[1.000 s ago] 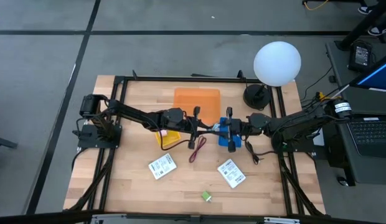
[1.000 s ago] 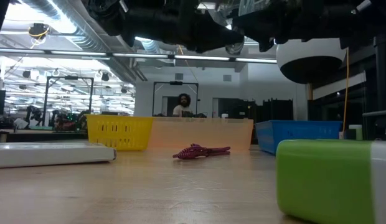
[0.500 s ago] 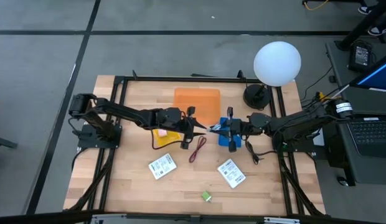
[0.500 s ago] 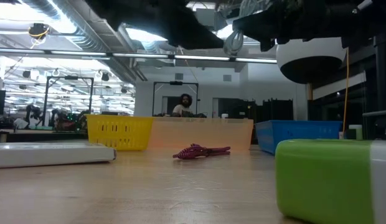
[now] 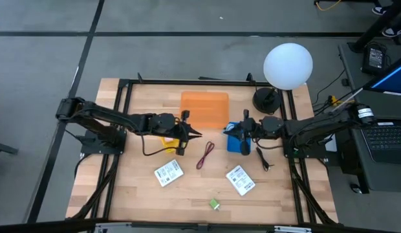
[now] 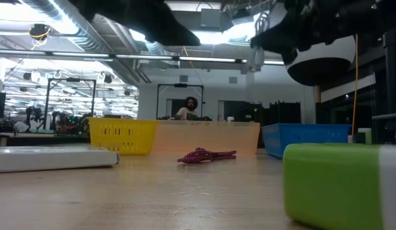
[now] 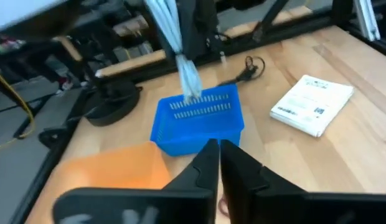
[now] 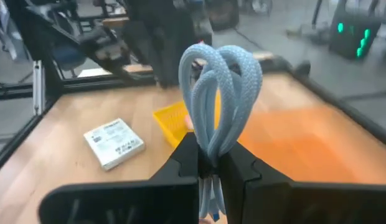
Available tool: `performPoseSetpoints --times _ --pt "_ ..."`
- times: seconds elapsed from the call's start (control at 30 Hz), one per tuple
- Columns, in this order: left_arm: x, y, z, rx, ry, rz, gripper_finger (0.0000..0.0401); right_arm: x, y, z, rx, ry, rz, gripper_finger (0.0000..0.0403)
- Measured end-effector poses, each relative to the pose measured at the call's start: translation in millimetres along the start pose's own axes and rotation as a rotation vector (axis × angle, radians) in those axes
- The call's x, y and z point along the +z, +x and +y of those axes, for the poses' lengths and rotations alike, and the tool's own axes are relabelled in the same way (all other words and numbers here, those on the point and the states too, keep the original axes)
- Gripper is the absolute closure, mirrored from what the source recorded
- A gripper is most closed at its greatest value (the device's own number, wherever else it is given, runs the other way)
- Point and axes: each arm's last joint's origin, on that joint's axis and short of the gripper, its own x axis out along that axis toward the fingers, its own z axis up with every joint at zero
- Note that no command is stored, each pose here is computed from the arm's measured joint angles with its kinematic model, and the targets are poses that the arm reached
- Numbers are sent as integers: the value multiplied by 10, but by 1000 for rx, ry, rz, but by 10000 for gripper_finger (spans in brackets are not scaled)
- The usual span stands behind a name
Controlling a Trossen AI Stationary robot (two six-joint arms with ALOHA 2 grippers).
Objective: Pick and place items into bin
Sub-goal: Put the blue charger cable into the blue bin
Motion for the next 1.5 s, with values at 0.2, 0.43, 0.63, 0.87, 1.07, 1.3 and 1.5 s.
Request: performPoseSetpoints --times 0.2,0.43,0.63,0.87,1.07,1.3,1.5 --pt "-25 -302 21 47 -20 -48 399 -50 -23 -41 -125 78 99 386" --pt "-130 -508 39 114 -49 -61 398 171 -50 -26 -306 159 314 386" --pt "-238 -520 21 131 -95 -41 400 227 -61 -22 -460 334 526 385" --pt "-195 -524 53 214 -57 -70 396 187 71 13 -506 419 640 381" --pt "-193 -523 56 219 -57 -72 400 19 184 22 -537 452 742 387" --pt "-192 -523 56 219 -58 -73 396 -117 220 -26 -619 484 833 379" --pt "-192 -523 56 219 -59 -73 400 -191 284 -24 -634 476 856 385"
